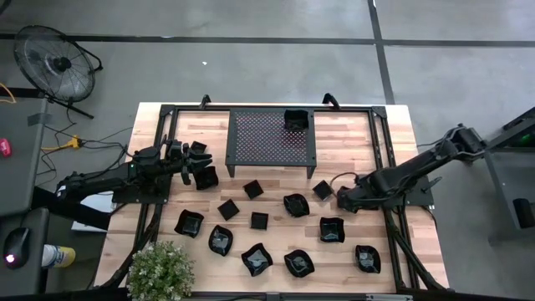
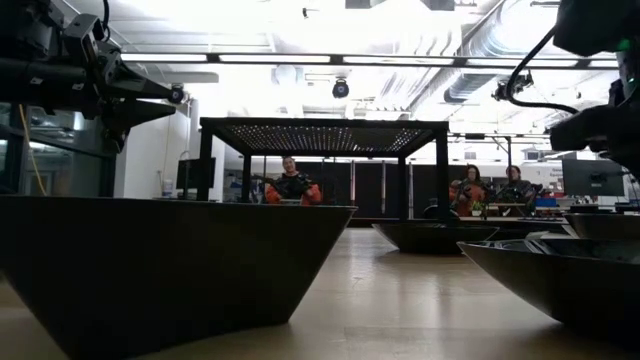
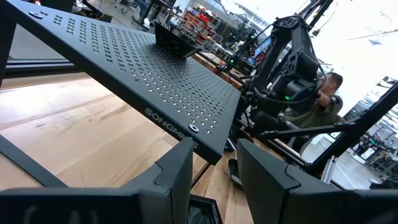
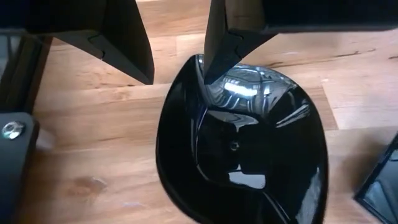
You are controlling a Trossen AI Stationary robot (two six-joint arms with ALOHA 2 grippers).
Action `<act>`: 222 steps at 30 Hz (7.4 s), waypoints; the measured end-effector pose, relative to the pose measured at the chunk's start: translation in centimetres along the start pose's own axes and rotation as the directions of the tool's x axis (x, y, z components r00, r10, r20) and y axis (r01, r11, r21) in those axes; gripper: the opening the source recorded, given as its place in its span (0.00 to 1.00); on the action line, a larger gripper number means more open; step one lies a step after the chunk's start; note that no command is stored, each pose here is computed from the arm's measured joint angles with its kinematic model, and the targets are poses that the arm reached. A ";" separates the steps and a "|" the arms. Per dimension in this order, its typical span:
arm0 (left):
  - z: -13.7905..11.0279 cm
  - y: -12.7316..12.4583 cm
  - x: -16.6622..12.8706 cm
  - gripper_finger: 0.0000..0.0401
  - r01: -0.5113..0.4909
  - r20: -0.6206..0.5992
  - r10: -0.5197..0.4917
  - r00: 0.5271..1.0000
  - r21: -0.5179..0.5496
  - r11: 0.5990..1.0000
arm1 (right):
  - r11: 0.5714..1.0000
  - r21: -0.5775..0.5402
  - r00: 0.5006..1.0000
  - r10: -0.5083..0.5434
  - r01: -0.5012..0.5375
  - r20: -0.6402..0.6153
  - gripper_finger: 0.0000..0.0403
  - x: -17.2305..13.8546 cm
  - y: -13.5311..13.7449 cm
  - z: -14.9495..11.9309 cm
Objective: Pick & Place Mini shaped plates
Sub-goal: Put the black leaf-shaped plate on the shelf, then put the black square plate on the shelf
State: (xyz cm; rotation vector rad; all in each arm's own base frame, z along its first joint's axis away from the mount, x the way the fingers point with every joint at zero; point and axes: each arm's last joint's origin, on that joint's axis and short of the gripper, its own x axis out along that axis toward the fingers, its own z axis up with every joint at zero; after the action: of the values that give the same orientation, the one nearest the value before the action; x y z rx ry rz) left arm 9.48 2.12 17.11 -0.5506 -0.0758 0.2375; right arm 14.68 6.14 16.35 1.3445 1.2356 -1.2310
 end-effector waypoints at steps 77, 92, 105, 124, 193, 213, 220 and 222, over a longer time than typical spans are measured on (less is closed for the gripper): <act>0.0 0.0 0.0 0.31 0.000 0.000 0.000 1.000 0.000 1.000 | 0.972 -0.057 0.972 0.223 -0.228 -0.076 0.00 -1.3 -1.6 1.4; 0.0 0.0 0.0 0.31 0.000 0.000 0.000 1.000 0.000 1.000 | 0.939 -0.159 0.951 0.308 -0.306 -0.011 0.00 -6.3 -2.6 1.0; 0.0 0.0 0.0 0.31 0.000 0.000 0.000 1.000 0.000 1.000 | 0.870 -0.359 0.911 0.398 -0.339 0.105 0.00 -13.7 1.4 1.2; 0.0 0.0 0.0 0.31 0.001 0.000 -0.001 1.000 0.000 1.000 | 0.738 -0.558 0.842 0.526 -0.379 0.124 0.00 -17.0 15.0 5.8; 0.0 0.0 0.0 0.31 0.001 0.000 -0.001 1.000 0.000 1.000 | 0.786 -0.281 0.790 0.599 -0.551 0.126 0.16 -12.8 21.6 11.2; 0.0 0.0 0.0 0.31 0.001 0.000 -0.001 1.000 0.000 1.000 | 0.750 -0.391 0.762 0.627 -0.533 0.162 0.29 -15.7 19.2 10.1; 0.0 0.0 0.0 0.31 0.001 0.000 -0.001 1.000 0.000 1.000 | 0.792 -0.446 0.843 0.521 -0.418 0.135 0.30 -16.7 16.0 7.9; 0.0 0.0 0.0 0.31 0.001 0.000 -0.001 1.000 0.000 1.000 | 0.821 -0.441 0.874 0.463 -0.362 0.145 0.30 -16.8 14.9 7.2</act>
State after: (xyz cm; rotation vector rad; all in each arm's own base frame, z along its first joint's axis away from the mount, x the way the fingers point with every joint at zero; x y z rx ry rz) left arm 9.48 2.12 17.11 -0.5507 -0.0755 0.2368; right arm 28.81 -3.91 32.27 1.0424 0.8888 -0.7497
